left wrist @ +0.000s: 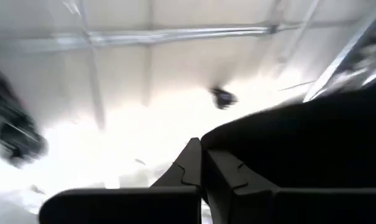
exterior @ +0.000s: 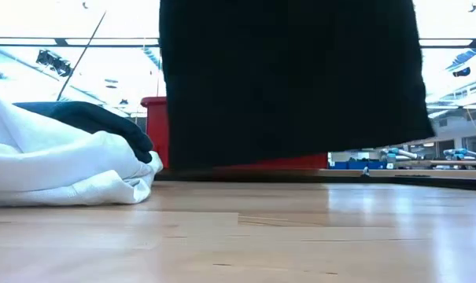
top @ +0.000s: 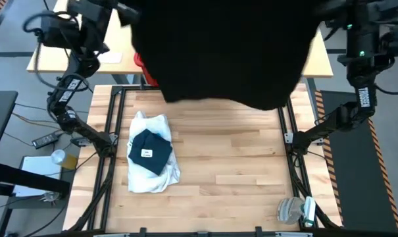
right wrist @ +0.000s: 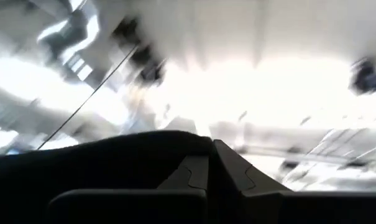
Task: Fold laundry
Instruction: Fold the black shirt
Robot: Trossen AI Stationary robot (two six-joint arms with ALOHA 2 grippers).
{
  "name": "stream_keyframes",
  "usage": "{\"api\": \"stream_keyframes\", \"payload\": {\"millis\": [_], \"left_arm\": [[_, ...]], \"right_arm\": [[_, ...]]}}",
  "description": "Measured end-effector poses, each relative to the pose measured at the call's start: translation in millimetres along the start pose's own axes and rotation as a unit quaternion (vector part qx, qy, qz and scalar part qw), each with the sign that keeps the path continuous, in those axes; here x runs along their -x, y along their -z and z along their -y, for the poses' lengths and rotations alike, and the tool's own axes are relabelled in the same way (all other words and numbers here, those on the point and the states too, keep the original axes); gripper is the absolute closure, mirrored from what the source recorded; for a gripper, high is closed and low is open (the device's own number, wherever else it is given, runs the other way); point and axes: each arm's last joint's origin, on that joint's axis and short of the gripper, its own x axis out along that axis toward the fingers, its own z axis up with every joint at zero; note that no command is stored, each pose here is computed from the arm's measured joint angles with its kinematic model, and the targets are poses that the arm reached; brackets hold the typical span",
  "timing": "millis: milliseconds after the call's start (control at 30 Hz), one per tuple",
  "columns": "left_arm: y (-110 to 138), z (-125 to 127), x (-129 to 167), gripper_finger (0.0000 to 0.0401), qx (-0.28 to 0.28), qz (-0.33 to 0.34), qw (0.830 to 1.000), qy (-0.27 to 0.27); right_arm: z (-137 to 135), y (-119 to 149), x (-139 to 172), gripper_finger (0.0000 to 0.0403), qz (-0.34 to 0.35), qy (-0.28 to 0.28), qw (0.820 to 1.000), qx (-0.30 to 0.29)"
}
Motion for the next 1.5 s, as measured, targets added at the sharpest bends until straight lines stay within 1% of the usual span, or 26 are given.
{"api": "stream_keyframes", "payload": {"millis": [67, 133, 233, 300, 367, 400, 433, 500, 600, 633, 667, 700, 733, 767, 833, 867, 900, 933, 967, 1067, 1100, 1167, 1267, 1333, 1400, 1500], "left_arm": [[-8.8, -0.8, 5.9, 0.0392, 0.058, -0.002, 0.997, 0.046], [-18.1, -0.5, 13.6, 0.0392, 0.105, 0.001, 0.988, 0.111], [-31.1, 3.4, 26.6, 0.0392, 0.153, -0.003, 0.967, 0.203], [-40.1, 5.7, 35.7, 0.0392, 0.175, -0.001, 0.95, 0.257], [-48.9, 6.1, 43.8, 0.0392, 0.198, 0.014, 0.932, 0.302], [-54.0, 4.8, 47.8, 0.0392, 0.217, 0.027, 0.921, 0.323], [-58.8, 3.6, 52.1, 0.0392, 0.242, 0.043, 0.904, 0.351], [-68.2, -0.3, 59.4, 0.0392, 0.292, 0.086, 0.863, 0.403], [-79.9, -5.7, 67.6, 0.0392, 0.356, 0.15, 0.793, 0.471], [-82.6, -7.1, 69.4, 0.0392, 0.369, 0.16, 0.778, 0.482], [-84.3, -7.3, 70.4, 0.0392, 0.377, 0.164, 0.771, 0.487], [-85.6, -7.9, 70.9, 0.0392, 0.379, 0.167, 0.768, 0.488], [-86.4, -9.5, 71.7, 0.0392, 0.38, 0.17, 0.768, 0.487], [-86.6, -10.1, 71.5, 0.0392, 0.38, 0.172, 0.769, 0.485], [-88.0, -13.0, 69.9, 0.0392, 0.378, 0.183, 0.776, 0.47], [-88.5, -14.8, 69.0, 0.0392, 0.377, 0.186, 0.782, 0.46], [-88.4, -17.2, 67.8, 0.0392, 0.371, 0.188, 0.793, 0.445], [-87.6, -19.2, 66.7, 0.0392, 0.356, 0.186, 0.81, 0.427], [-85.7, -20.5, 65.3, 0.0392, 0.333, 0.179, 0.832, 0.406], [-77.9, -22.2, 60.1, 0.0392, 0.236, 0.133, 0.904, 0.329], [-74.4, -21.9, 58.0, 0.0392, 0.202, 0.111, 0.924, 0.305], [-65.4, -15.1, 50.9, 0.0392, 0.135, 0.076, 0.95, 0.269], [-50.1, -4.7, 40.4, 0.0392, 0.07, 0.052, 0.965, 0.247], [-38.2, 1.4, 31.3, 0.0392, 0.045, 0.045, 0.972, 0.225], [-24.3, 7.0, 20.2, 0.0392, 0.024, 0.043, 0.98, 0.193], [-2.5, 9.9, 5.1, 0.0392, -0.02, 0.052, 0.99, 0.13]], "right_arm": [[-4.9, 4.6, 4.8, 0.0388, -0.05, -0.047, 0.998, -0.007], [-10.4, 7.3, 13.4, 0.0388, -0.094, -0.104, 0.989, -0.039], [-13.8, 6.5, 29.3, 0.0387, -0.135, -0.192, 0.965, -0.12], [-10.1, 1.1, 40.2, 0.0387, -0.13, -0.261, 0.94, -0.176], [-0.7, -6.7, 50.2, 0.0387, -0.105, -0.333, 0.904, -0.246], [5.7, -10.8, 54.5, 0.0387, -0.089, -0.367, 0.881, -0.285], [12.1, -14.3, 58.4, 0.0387, -0.073, -0.399, 0.857, -0.318], [25.4, -20.9, 64.7, 0.0387, -0.038, -0.455, 0.806, -0.376], [39.4, -28.8, 70.3, 0.0387, -0.003, -0.517, 0.727, -0.452], [43.6, -30.9, 71.6, 0.0386, 0.006, -0.53, 0.705, -0.47], [46.7, -32.2, 72.4, 0.0386, 0.012, -0.539, 0.691, -0.482], [48.4, -33.0, 72.5, 0.0385, 0.014, -0.541, 0.685, -0.489], [49.5, -33.3, 72.5, 0.0385, 0.015, -0.539, 0.683, -0.492], [50.0, -33.3, 72.1, 0.0385, 0.013, -0.533, 0.687, -0.494], [49.9, -32.6, 70.3, 0.0385, 0.004, -0.51, 0.703, -0.496], [49.1, -31.9, 69.0, 0.0385, -0.003, -0.495, 0.715, -0.494], [48.8, -30.9, 67.9, 0.0385, -0.009, -0.477, 0.731, -0.488], [48.7, -29.7, 66.7, 0.0385, -0.016, -0.456, 0.751, -0.477], [47.5, -28.2, 65.3, 0.0384, -0.024, -0.434, 0.772, -0.464], [44.8, -23.1, 61.2, 0.0384, -0.053, -0.362, 0.838, -0.405], [42.9, -21.3, 59.6, 0.0384, -0.064, -0.337, 0.86, -0.378], [42.2, -17.9, 56.6, 0.0385, -0.086, -0.281, 0.901, -0.318], [39.6, -14.4, 49.5, 0.0385, -0.11, -0.194, 0.955, -0.196], [38.5, -14.1, 43.7, 0.0386, -0.113, -0.145, 0.978, -0.101], [34.8, -14.1, 37.0, 0.0386, -0.109, -0.106, 0.988, -0.023], [29.1, -14.9, 26.1, 0.0386, -0.083, -0.052, 0.994, 0.047]]}}
